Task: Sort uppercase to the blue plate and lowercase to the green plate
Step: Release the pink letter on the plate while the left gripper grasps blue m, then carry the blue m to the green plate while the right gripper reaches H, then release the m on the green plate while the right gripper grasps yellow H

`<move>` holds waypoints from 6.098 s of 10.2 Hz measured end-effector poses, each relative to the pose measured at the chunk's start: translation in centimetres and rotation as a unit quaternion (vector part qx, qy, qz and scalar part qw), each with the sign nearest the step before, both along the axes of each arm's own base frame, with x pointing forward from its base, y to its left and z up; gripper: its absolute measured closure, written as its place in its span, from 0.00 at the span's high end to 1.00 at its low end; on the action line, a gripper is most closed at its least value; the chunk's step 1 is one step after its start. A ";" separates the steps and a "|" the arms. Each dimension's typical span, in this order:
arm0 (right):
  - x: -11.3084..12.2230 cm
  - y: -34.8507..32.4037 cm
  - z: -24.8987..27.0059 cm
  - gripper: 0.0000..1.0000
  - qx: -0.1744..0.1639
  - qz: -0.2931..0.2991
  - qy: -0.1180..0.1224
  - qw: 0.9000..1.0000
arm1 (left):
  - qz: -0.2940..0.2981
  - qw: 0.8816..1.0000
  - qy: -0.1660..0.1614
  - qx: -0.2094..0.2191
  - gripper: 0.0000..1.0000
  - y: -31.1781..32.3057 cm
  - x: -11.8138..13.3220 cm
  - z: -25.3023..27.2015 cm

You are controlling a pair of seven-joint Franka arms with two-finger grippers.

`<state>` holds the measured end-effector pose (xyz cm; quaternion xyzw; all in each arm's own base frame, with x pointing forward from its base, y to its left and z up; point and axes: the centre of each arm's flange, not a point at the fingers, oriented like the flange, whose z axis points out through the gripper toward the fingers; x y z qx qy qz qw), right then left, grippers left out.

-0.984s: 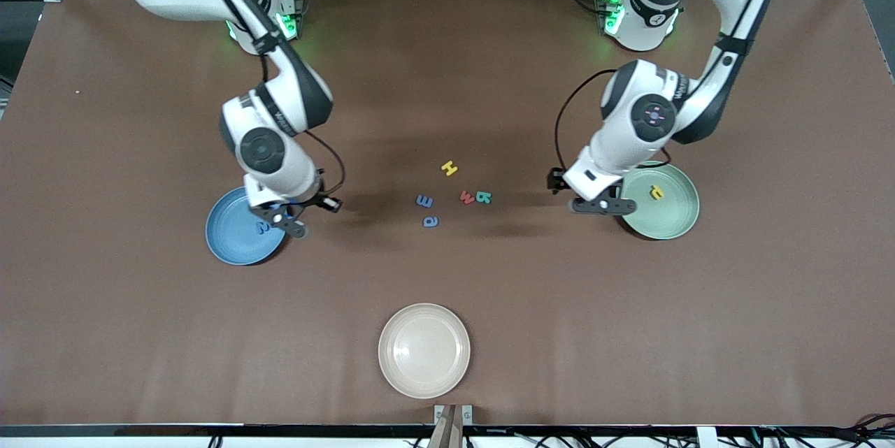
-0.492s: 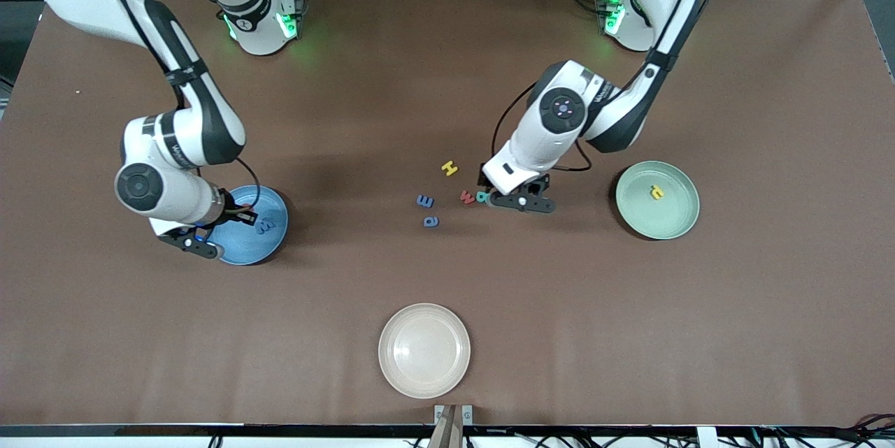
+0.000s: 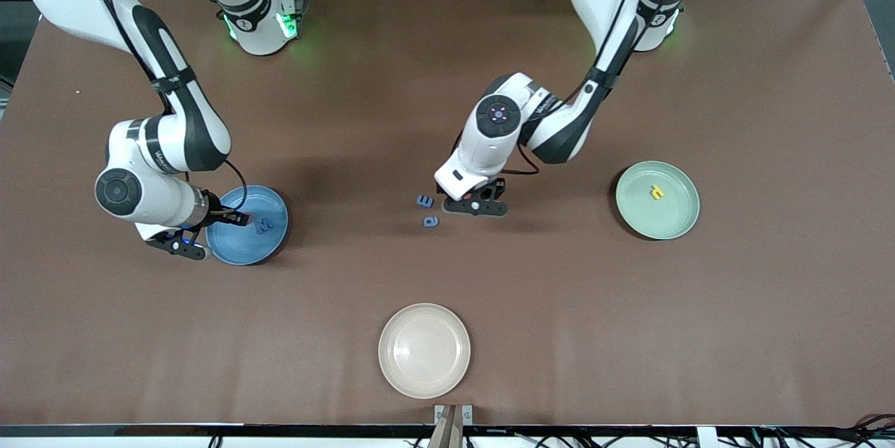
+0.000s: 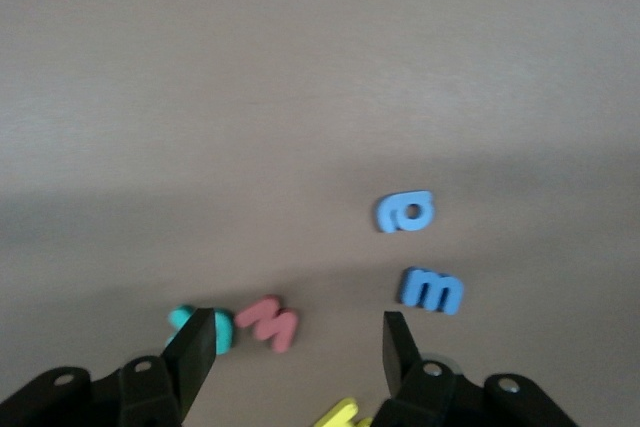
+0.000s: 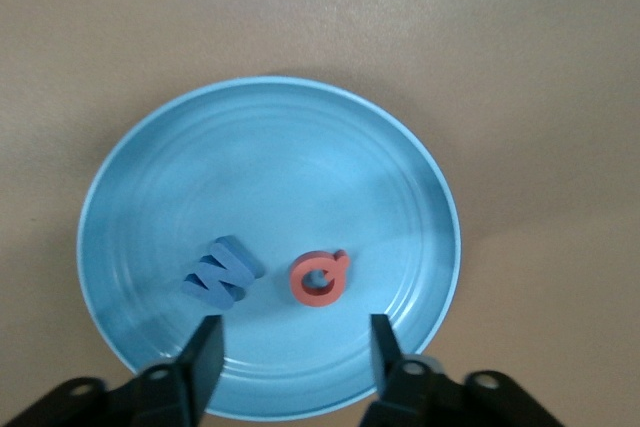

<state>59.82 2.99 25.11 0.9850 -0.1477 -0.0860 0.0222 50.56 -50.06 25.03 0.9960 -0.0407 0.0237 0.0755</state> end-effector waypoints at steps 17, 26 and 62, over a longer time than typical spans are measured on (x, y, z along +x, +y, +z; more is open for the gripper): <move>-1.4 1.6 32.8 1.00 0.032 0.061 -0.145 0.987 | -0.055 0.997 -0.032 0.032 0.75 -8.7 -3.4 -7.8; -2.2 -3.2 35.7 1.00 0.032 0.133 -0.137 0.981 | -0.091 0.994 -0.039 0.038 0.41 -9.2 -3.7 -7.7; -16.1 46.2 -5.6 0.73 0.014 -0.264 -0.054 0.963 | -0.191 0.971 0.046 0.140 0.79 42.6 4.3 -0.3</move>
